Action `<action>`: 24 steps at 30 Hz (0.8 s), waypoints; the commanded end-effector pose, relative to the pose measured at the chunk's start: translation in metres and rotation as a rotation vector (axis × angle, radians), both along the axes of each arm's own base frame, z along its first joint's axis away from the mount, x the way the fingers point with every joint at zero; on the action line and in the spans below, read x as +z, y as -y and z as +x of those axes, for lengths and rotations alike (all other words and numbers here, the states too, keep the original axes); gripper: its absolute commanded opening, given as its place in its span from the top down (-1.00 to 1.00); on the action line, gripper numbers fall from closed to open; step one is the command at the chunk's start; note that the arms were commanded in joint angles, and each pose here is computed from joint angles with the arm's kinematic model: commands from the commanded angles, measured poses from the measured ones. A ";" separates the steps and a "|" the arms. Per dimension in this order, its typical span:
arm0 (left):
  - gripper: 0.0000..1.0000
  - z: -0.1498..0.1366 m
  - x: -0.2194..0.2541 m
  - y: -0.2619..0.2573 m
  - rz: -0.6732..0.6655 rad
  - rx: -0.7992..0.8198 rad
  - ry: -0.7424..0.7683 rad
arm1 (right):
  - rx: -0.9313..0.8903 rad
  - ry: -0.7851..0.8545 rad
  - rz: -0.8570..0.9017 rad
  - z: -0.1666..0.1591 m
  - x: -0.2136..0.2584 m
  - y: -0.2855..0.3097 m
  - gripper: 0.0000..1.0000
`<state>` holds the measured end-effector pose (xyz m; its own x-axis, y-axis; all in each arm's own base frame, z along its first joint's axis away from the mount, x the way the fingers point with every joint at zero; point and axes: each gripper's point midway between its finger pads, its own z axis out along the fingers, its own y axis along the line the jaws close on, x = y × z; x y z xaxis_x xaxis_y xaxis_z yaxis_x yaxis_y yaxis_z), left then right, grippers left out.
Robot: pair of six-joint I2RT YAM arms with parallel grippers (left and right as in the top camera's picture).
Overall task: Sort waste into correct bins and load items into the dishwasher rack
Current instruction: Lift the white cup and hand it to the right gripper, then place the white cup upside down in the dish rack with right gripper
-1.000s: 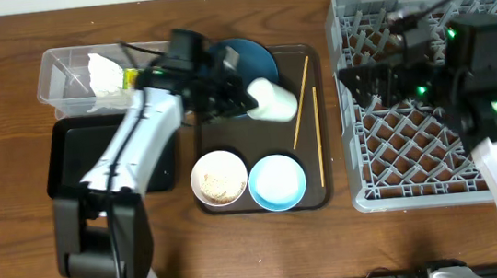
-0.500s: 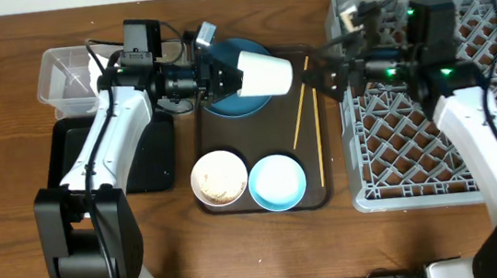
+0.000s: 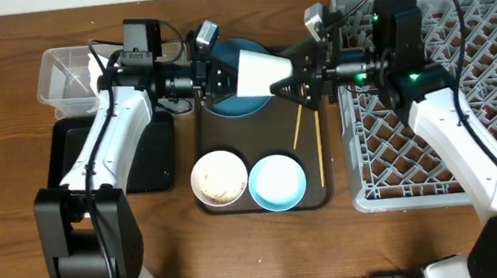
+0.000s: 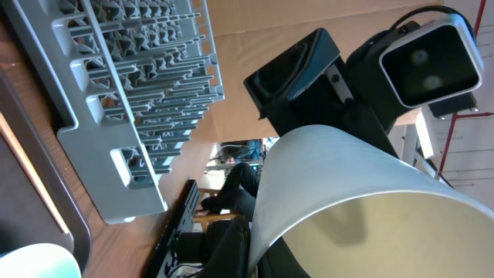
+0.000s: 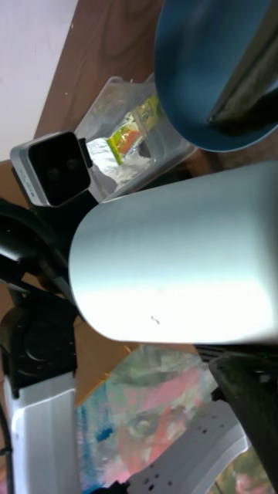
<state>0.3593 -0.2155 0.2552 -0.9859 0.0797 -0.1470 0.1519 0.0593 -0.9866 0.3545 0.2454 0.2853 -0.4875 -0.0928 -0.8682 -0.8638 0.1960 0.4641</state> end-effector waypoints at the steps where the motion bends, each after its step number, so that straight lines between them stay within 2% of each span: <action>1: 0.88 -0.003 0.018 -0.001 -0.029 -0.016 0.030 | 0.033 0.000 0.009 -0.003 0.002 -0.010 -0.62; 10: 0.87 -0.003 0.018 -0.001 -0.029 -0.016 0.030 | 0.043 -0.010 0.025 -0.004 0.006 -0.012 -0.08; 14: 0.56 -0.003 0.018 -0.001 -0.029 -0.016 0.031 | 0.058 -0.007 0.034 -0.006 0.008 -0.013 0.17; 17: 0.32 -0.003 0.018 -0.001 -0.029 -0.016 0.031 | 0.060 -0.008 0.037 -0.007 0.009 -0.012 0.28; 22: 0.21 -0.003 0.018 -0.001 -0.029 -0.015 0.031 | 0.008 -0.057 0.047 0.004 0.011 0.002 0.42; 24: 0.19 -0.002 0.017 -0.001 -0.020 -0.009 0.032 | -0.069 -0.108 0.043 0.017 0.010 0.018 0.46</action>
<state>0.3595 -0.2143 0.2561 -0.9883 0.0781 -0.1306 0.1351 0.0552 -0.9893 0.3573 0.2455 0.2896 -0.5334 -0.0659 -0.8433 -0.8377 0.1791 0.5159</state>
